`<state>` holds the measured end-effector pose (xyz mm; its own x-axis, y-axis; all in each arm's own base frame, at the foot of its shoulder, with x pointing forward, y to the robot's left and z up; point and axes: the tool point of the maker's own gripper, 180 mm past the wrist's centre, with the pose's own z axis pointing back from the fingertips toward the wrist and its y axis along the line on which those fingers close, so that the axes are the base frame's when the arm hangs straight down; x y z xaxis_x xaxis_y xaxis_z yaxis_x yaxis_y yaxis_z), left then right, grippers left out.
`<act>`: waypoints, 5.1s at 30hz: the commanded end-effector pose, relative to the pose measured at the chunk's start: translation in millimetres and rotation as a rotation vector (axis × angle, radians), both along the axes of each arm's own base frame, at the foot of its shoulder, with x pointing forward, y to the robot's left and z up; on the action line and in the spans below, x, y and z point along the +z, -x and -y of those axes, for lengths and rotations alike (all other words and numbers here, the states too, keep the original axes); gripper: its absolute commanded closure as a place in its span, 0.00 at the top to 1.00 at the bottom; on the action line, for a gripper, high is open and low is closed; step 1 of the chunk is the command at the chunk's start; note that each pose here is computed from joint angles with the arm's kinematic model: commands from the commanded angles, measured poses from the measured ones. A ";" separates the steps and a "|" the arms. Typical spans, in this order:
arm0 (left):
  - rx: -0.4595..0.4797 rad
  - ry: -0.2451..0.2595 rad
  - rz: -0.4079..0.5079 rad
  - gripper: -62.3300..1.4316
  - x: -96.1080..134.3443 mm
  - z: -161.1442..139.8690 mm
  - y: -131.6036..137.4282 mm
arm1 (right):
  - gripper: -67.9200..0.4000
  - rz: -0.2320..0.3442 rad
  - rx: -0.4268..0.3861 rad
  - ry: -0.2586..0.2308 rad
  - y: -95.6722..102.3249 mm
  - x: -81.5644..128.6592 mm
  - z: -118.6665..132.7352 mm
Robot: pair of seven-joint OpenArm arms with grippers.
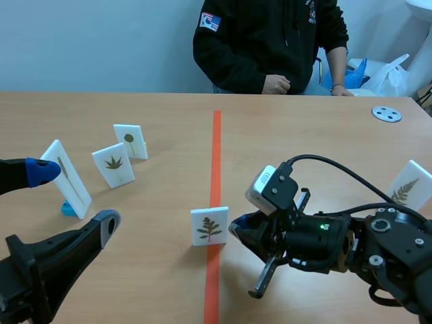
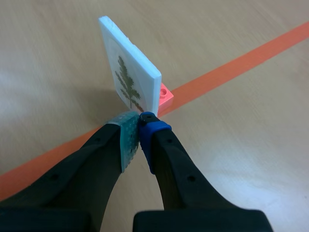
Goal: Sort the leaf by its shape. The table is split by an orange tape line. A compound leaf with several leaflets goes to the left side, a simple leaf with one blade goes to the right side. Return to the home posture when a red brick is placed on the table.
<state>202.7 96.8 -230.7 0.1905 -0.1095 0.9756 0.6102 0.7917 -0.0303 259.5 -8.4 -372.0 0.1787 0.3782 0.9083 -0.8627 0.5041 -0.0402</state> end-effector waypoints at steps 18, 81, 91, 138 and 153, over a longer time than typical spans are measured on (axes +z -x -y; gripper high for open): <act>-0.003 0.017 0.020 1.00 7.3 2.6 -1.0 | 0.02 0.108 -0.108 0.008 19.5 69.4 54.5; -0.003 0.015 0.017 1.00 6.7 2.6 -0.8 | 1.00 0.196 -0.827 0.028 6.9 163.7 242.4; -0.002 0.017 0.017 1.00 6.7 2.6 -0.9 | 1.00 0.138 -0.686 0.047 -0.9 142.1 215.3; -0.001 0.016 0.017 1.00 6.7 2.5 -0.9 | 1.00 0.058 0.061 -0.005 -11.7 -6.6 -47.0; -0.001 0.016 0.017 1.00 6.7 2.5 -0.9 | 0.31 0.068 0.093 0.017 -5.9 -10.2 -50.0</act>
<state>202.6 96.8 -231.4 0.1934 -0.1118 0.9747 0.6102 0.7917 -0.0303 255.5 40.3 -396.3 0.1139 0.4319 0.8947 -0.9062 0.4143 -0.0846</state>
